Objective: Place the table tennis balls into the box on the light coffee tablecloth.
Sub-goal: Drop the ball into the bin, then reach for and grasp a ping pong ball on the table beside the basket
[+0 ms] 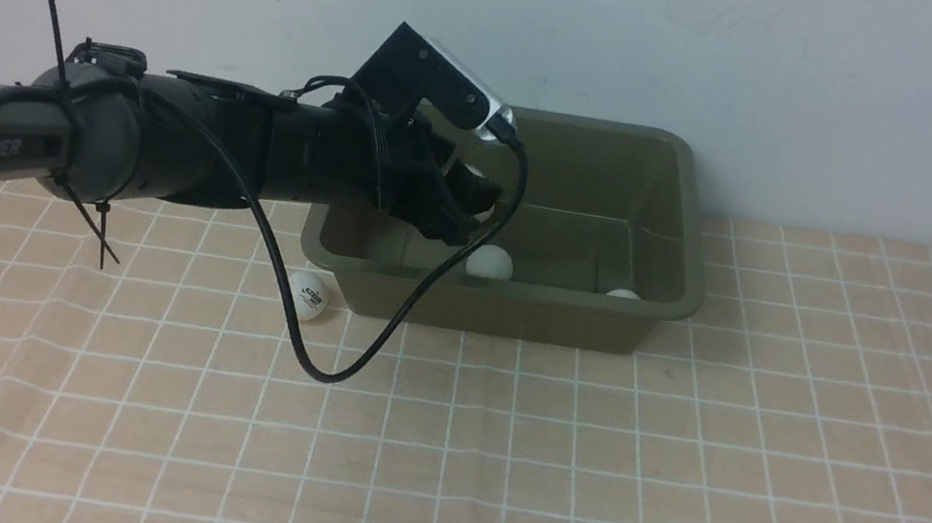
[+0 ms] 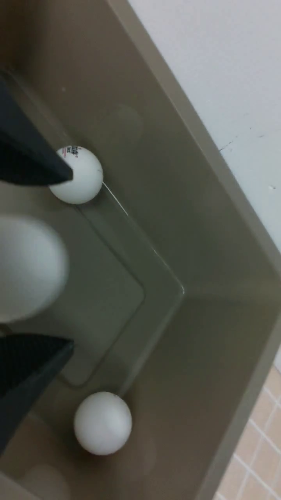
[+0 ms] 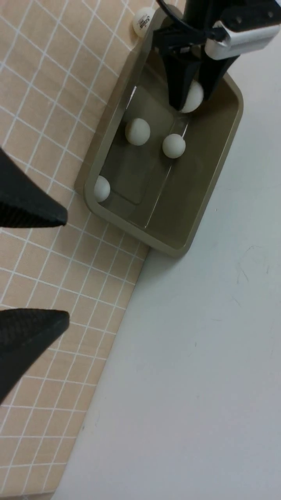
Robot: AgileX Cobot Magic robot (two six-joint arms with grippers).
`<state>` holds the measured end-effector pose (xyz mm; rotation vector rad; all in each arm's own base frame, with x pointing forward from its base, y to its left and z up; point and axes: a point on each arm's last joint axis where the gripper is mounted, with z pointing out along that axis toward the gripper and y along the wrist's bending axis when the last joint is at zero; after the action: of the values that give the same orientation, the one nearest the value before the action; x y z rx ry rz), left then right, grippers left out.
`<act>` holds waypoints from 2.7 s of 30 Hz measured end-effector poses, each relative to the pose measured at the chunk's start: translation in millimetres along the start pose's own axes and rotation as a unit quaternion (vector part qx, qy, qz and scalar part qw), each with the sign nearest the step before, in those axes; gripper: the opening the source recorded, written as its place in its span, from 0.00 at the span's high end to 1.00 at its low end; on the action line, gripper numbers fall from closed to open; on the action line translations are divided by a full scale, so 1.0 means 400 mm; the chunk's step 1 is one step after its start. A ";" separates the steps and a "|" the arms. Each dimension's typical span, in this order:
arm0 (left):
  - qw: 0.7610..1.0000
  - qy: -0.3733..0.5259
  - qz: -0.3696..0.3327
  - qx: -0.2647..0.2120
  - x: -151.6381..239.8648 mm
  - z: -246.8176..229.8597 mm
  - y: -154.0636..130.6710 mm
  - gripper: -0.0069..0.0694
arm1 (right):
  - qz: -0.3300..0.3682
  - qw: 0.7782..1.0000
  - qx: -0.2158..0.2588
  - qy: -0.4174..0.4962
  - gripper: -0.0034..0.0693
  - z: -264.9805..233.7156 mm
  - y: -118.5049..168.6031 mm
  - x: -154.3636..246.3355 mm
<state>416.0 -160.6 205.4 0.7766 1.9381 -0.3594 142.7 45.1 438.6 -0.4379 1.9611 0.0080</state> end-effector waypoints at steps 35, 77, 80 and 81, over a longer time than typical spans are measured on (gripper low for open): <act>0.976 0.019 -0.040 0.214 -0.166 -0.404 -0.182 0.18 | 0.001 1.000 -0.002 -0.028 0.58 0.000 0.001 -0.013; 0.937 0.325 0.015 0.131 0.086 -0.118 0.219 0.18 | 0.002 1.000 -0.002 -0.018 0.58 0.000 0.001 -0.008; 0.936 0.322 0.031 0.137 0.095 -0.104 0.218 0.18 | 0.002 1.000 -0.002 -0.018 0.58 0.000 0.001 -0.008; 0.937 0.319 0.037 0.136 0.096 -0.097 0.216 0.18 | 0.002 1.000 -0.002 -0.018 0.58 0.000 0.001 -0.008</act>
<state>433.7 -60.2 196.9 1.2613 2.4829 -0.3608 143.7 46.3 441.4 -0.4343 1.9273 0.0214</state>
